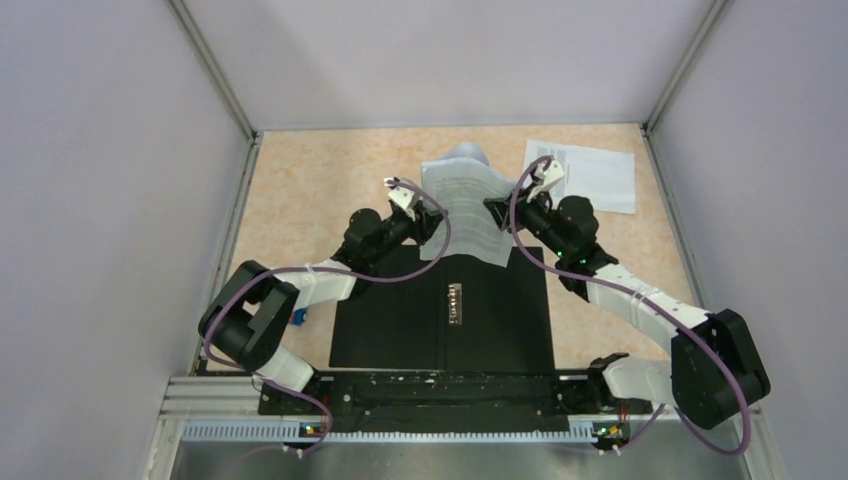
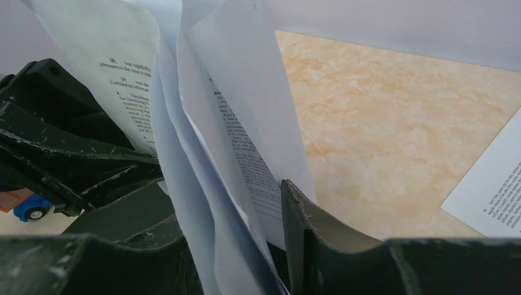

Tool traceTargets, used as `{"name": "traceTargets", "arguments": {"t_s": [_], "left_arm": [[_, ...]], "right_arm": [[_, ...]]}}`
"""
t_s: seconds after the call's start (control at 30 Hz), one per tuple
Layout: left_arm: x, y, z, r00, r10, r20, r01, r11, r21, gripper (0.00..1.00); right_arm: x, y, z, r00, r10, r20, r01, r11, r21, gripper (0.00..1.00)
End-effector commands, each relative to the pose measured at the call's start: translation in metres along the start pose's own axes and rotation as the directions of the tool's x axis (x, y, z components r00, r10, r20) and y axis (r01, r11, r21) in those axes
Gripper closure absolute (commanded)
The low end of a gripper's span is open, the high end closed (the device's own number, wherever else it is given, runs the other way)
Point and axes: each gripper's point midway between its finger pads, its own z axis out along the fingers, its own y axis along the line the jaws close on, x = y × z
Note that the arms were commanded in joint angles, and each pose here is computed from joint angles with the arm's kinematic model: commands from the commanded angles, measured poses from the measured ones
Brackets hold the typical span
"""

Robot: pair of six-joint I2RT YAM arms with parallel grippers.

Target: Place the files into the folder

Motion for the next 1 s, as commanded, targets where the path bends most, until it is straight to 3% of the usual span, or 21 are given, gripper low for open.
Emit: {"name": "traceTargets", "arguments": {"t_s": [0.0, 0.17, 0.27, 0.37, 0.53, 0.77, 0.97], "left_arm": [[-0.012, -0.002, 0.005, 0.999, 0.026, 0.041, -0.027, 1.0, 0.011, 0.65], [-0.014, -0.004, 0.006, 0.999, 0.026, 0.044, -0.027, 0.999, 0.024, 0.8], [-0.024, -0.008, 0.004, 0.997, 0.042, 0.064, -0.045, 0.998, 0.044, 1.0], [-0.046, -0.014, -0.001, 0.994, 0.086, 0.071, -0.091, 0.994, 0.064, 1.0], [-0.127, -0.03, -0.026, 0.956, 0.258, 0.14, -0.271, 0.959, 0.08, 1.0], [-0.219, -0.062, -0.067, 0.902, 0.395, 0.172, -0.421, 0.893, 0.159, 1.0], [-0.267, -0.081, -0.085, 0.92, 0.358, 0.16, -0.387, 0.896, 0.217, 1.0]], "right_arm": [[-0.016, 0.006, 0.006, 0.999, 0.001, 0.044, 0.001, 0.999, -0.037, 0.62], [-0.014, 0.004, 0.008, 0.999, 0.003, 0.032, -0.002, 1.0, -0.028, 0.62], [-0.021, 0.0, 0.006, 0.999, -0.004, 0.044, 0.004, 1.0, -0.013, 0.62], [-0.038, -0.005, 0.0, 0.998, -0.002, 0.071, 0.002, 1.0, -0.007, 0.56], [-0.09, -0.006, -0.021, 0.986, -0.006, 0.167, 0.011, 0.999, -0.03, 0.33], [-0.172, 0.034, -0.05, 0.944, -0.073, 0.322, 0.121, 0.984, -0.13, 0.06], [-0.22, 0.075, -0.068, 0.91, -0.09, 0.405, 0.213, 0.939, -0.27, 0.01]]}}
